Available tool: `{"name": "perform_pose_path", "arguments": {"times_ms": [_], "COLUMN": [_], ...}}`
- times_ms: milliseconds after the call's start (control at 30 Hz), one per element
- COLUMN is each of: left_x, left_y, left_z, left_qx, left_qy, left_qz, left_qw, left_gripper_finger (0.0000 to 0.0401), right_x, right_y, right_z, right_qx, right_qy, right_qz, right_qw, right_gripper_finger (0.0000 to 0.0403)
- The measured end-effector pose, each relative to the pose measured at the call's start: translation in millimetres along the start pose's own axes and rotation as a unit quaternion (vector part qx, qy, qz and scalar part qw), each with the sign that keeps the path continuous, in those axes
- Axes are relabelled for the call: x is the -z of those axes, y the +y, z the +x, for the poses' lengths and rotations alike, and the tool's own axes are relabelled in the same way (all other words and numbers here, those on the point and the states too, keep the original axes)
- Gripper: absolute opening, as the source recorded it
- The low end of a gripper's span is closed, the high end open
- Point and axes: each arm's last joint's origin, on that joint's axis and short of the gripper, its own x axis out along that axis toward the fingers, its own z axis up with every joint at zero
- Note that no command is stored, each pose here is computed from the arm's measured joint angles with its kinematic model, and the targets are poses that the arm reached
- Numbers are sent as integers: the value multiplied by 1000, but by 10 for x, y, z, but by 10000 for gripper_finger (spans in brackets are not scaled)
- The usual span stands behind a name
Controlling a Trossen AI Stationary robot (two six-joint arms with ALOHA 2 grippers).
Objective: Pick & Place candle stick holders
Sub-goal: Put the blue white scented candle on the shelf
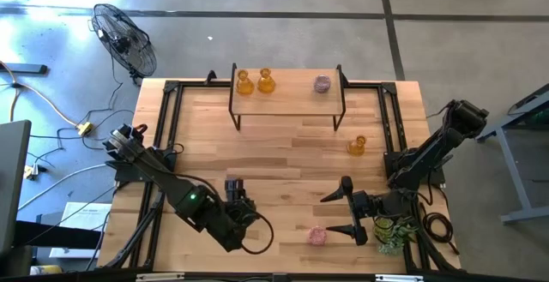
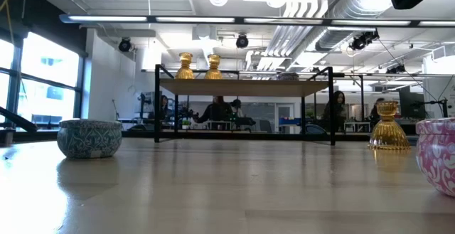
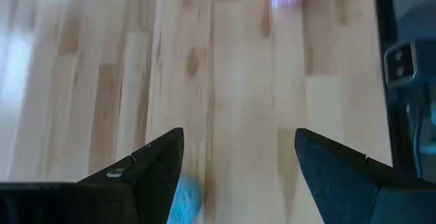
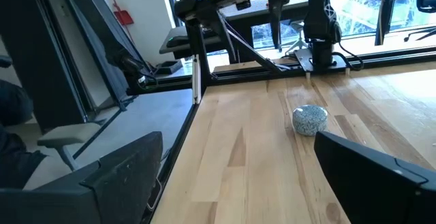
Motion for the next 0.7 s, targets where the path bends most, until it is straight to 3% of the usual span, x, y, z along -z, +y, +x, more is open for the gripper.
{"name": "perform_pose_path", "arguments": {"times_ms": [200, 467, 700], "left_x": [-40, -48, -80], "left_y": [1, -23, -97], "left_z": [0, -1, -9], "left_qx": [-23, 6, 93], "left_qy": [-29, -25, -19], "left_qz": [74, 76, 63], "left_qw": [997, 997, 994], "left_gripper_finger": [276, 276, 276], "right_x": [0, 0, 0], "right_y": [0, 1, 3], "right_z": [0, 0, 0], "right_qx": [-1, -3, -5], "right_qy": [0, 1, 1], "right_qz": [-4, -9, -8], "right_qw": [1000, 1000, 1000], "right_gripper_finger": [378, 378, 378]}}
